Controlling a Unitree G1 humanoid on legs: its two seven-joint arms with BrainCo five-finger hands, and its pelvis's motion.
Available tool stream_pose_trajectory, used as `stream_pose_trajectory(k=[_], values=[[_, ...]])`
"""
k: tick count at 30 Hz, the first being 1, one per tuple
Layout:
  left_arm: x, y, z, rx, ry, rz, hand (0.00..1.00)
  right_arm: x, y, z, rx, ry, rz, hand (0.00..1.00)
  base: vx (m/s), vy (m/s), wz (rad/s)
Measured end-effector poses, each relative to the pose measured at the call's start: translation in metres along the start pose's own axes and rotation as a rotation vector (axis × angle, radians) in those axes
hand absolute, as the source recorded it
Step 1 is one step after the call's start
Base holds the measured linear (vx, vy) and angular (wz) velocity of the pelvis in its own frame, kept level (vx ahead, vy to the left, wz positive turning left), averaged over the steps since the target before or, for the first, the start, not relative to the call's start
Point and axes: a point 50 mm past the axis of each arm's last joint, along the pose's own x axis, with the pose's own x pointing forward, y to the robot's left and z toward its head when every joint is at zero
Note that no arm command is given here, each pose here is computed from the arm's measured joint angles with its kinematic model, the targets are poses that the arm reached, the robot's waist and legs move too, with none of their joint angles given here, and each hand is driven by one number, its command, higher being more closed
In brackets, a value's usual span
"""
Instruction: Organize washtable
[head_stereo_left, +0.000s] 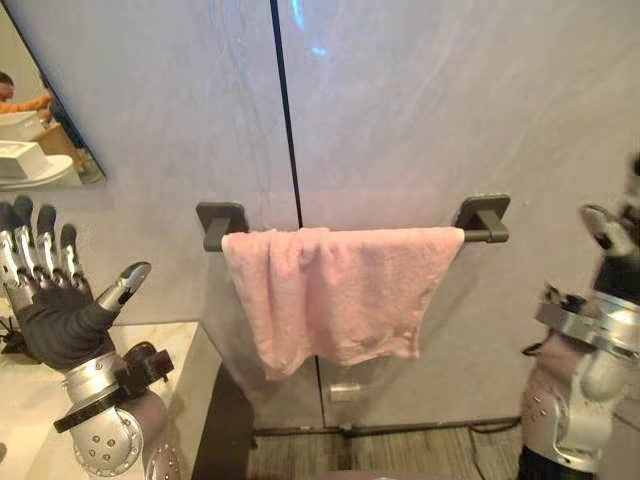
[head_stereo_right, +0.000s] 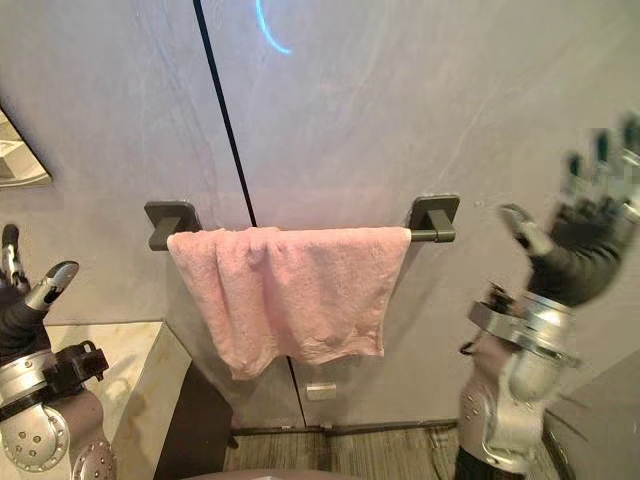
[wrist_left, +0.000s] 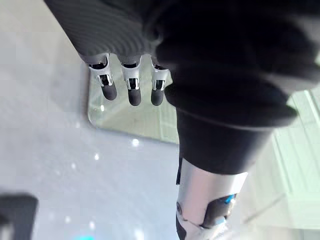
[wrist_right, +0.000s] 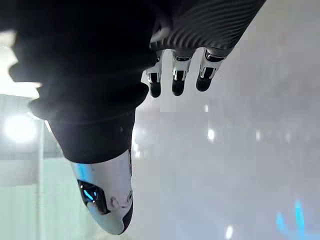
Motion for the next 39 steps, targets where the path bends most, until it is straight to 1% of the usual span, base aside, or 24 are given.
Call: stream_pose_trajectory(k=[1, 2, 4, 5, 6, 7, 8, 9, 11, 14, 15, 17, 18, 21, 23, 25, 27, 28, 30, 32, 34, 36, 37, 39], values=[[0.003, -0.011, -0.001, -0.071, -0.005, -0.074, 0.0, 0.002, 0.014, -0.004, 0.08, 0.008, 0.088, 0.0, -0.03, -0.008, 0.05], [0.006, -0.018, -0.002, -0.111, -0.01, -0.119, 0.0, 0.003, 0.024, -0.006, 0.127, 0.018, 0.149, 0.0, -0.03, -0.006, 0.04], [0.011, -0.045, -0.008, -0.228, -0.006, -0.315, 0.0, 0.001, 0.054, -0.016, 0.245, 0.076, 0.362, 0.0, 0.0, 0.0, 0.0], [0.011, -0.051, -0.011, -0.247, 0.006, -0.372, 0.0, 0.0, 0.06, -0.019, 0.266, 0.1, 0.417, 0.0, 0.0, 0.0, 0.0], [0.009, -0.062, -0.017, -0.273, 0.041, -0.494, 0.0, -0.005, 0.071, -0.028, 0.305, 0.166, 0.533, 0.0, 0.0, 0.0, 0.0], [0.008, -0.066, -0.019, -0.276, 0.054, -0.537, 0.0, -0.008, 0.073, -0.031, 0.307, 0.192, 0.571, 0.0, 0.0, 0.0, 0.0], [0.003, -0.074, -0.026, -0.281, 0.095, -0.66, 0.0, -0.018, 0.075, -0.043, 0.315, 0.295, 0.672, 0.0, 0.0, 0.0, 0.0], [0.002, -0.075, -0.027, -0.278, 0.103, -0.68, 0.0, -0.02, 0.075, -0.046, 0.318, 0.318, 0.687, 0.0, 0.0, 0.0, 0.0], [-0.005, -0.079, -0.035, -0.25, 0.165, -0.813, 0.0, -0.034, 0.068, -0.06, 0.281, 0.456, 0.803, 0.0, 0.0, 0.0, 0.0], [-0.011, -0.075, -0.048, -0.198, 0.269, -0.92, 0.0, -0.042, 0.053, -0.067, 0.225, 0.56, 0.884, 0.0, 0.0, 0.0, 0.0], [-0.014, -0.071, -0.052, -0.161, 0.315, -0.978, 0.0, -0.047, 0.047, -0.069, 0.198, 0.61, 0.929, 0.0, 0.0, 0.0, 0.0], [-0.016, -0.069, -0.055, -0.137, 0.34, -1.023, 0.0, -0.051, 0.041, -0.072, 0.178, 0.654, 0.956, 0.0, -0.02, -0.003, -0.01], [-0.016, -0.072, -0.056, -0.122, 0.346, -1.083, 0.0, -0.057, 0.037, -0.076, 0.166, 0.707, 0.984, 0.0, -0.04, -0.004, -0.02], [-0.028, -0.069, -0.069, -0.08, 0.454, -1.175, 0.0, -0.071, 0.029, -0.083, 0.136, 0.814, 1.009, 0.0, -0.04, -0.003, -0.04], [-0.031, -0.069, -0.072, -0.054, 0.474, -1.192, 0.0, -0.077, 0.025, -0.085, 0.117, 0.844, 1.004, 0.0, -0.03, -0.003, -0.06], [-0.034, -0.067, -0.08, -0.016, 0.488, -1.18, 0.0, -0.086, 0.022, -0.089, 0.076, 0.876, 1.004, 0.0, -0.01, -0.001, -0.04], [-0.034, -0.069, -0.083, -0.012, 0.477, -1.162, 0.0, -0.097, 0.015, -0.096, 0.037, 0.929, 0.975, 0.0, 0.0, 0.0, 0.0], [-0.035, -0.071, -0.084, -0.027, 0.472, -1.137, 0.0, -0.11, 0.008, -0.103, 0.011, 0.99, 0.928, 0.0, 0.0, 0.0, 0.0], [-0.037, -0.071, -0.092, 0.0, 0.472, -1.08, 0.0, -0.123, -0.001, -0.111, -0.043, 1.048, 0.83, 0.0, 0.0, 0.0, 0.0], [-0.039, -0.064, -0.1, 0.028, 0.499, -1.02, 0.0, -0.122, -0.003, -0.113, -0.069, 1.031, 0.772, 0.0, 0.0, 0.0, 0.0], [-0.04, -0.055, -0.11, 0.089, 0.524, -0.922, 0.0, -0.12, -0.01, -0.114, -0.128, 1.006, 0.666, 0.0, 0.0, 0.0, 0.0], [-0.042, -0.051, -0.113, 0.126, 0.529, -0.865, 0.0, -0.119, -0.014, -0.113, -0.181, 0.988, 0.608, 0.0, 0.0, 0.0, 0.0], [-0.044, -0.048, -0.115, 0.142, 0.538, -0.827, 0.0, -0.119, -0.019, -0.112, -0.205, 0.974, 0.54, 0.0, 0.0, 0.0, 0.0], [-0.047, -0.043, -0.116, 0.191, 0.543, -0.783, 0.0, -0.12, -0.023, -0.111, -0.241, 0.962, 0.471, 0.0, -0.03, -0.015, 0.0]])
